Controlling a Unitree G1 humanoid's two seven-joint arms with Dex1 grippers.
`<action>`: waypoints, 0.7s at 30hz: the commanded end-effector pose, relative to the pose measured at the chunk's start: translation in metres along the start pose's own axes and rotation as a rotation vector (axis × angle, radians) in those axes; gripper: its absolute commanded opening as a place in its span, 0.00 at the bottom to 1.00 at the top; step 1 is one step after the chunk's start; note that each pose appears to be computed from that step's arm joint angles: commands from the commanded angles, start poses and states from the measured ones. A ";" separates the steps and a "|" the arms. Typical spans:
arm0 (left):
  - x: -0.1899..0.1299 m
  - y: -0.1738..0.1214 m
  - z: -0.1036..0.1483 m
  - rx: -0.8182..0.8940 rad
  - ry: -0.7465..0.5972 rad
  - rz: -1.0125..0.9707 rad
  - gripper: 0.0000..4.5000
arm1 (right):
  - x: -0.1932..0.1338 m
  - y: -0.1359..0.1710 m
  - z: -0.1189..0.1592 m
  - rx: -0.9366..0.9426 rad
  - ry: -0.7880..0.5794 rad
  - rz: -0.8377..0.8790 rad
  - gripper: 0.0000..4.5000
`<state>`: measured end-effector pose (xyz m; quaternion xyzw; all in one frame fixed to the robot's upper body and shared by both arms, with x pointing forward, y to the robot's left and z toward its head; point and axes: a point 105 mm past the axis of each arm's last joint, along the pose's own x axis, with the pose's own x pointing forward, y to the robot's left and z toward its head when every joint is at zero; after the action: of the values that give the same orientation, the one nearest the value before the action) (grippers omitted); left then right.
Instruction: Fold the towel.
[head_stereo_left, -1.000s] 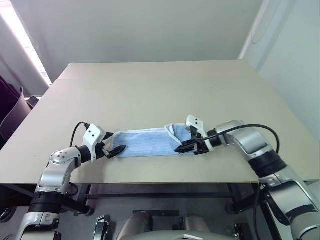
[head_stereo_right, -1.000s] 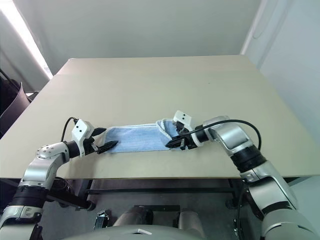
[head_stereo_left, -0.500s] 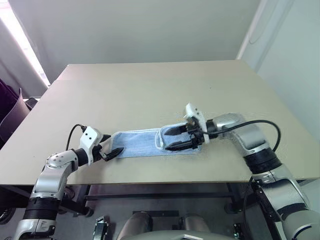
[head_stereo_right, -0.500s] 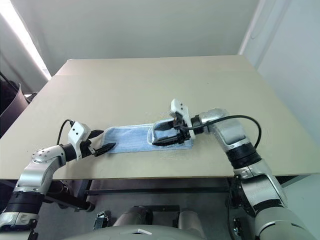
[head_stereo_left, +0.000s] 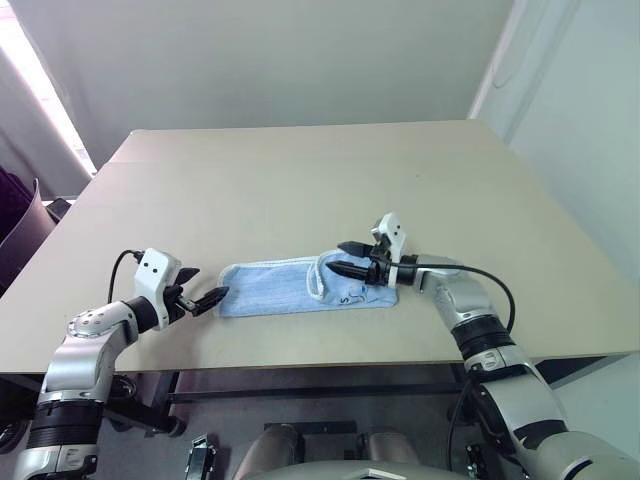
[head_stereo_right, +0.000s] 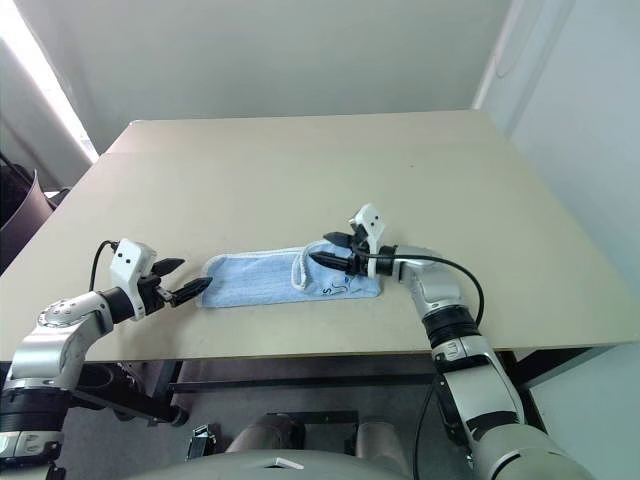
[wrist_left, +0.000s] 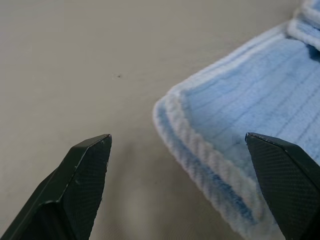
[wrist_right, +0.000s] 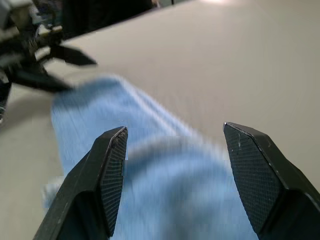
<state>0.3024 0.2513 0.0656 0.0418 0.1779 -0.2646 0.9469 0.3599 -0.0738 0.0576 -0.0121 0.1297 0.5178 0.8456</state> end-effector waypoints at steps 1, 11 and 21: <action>-0.011 0.005 0.011 0.004 -0.014 0.020 1.00 | 0.019 0.004 -0.022 -0.159 0.126 -0.044 0.71; -0.015 -0.002 0.005 -0.061 -0.005 -0.012 1.00 | 0.024 0.003 -0.015 -0.131 0.102 -0.031 0.97; -0.011 -0.007 -0.017 -0.310 0.085 -0.031 1.00 | 0.016 -0.004 0.023 -0.051 -0.009 -0.084 0.99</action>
<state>0.2815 0.2552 0.0487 -0.0811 0.2597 -0.2468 0.9301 0.3688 -0.0585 0.0575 -0.0410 0.1393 0.4924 0.8582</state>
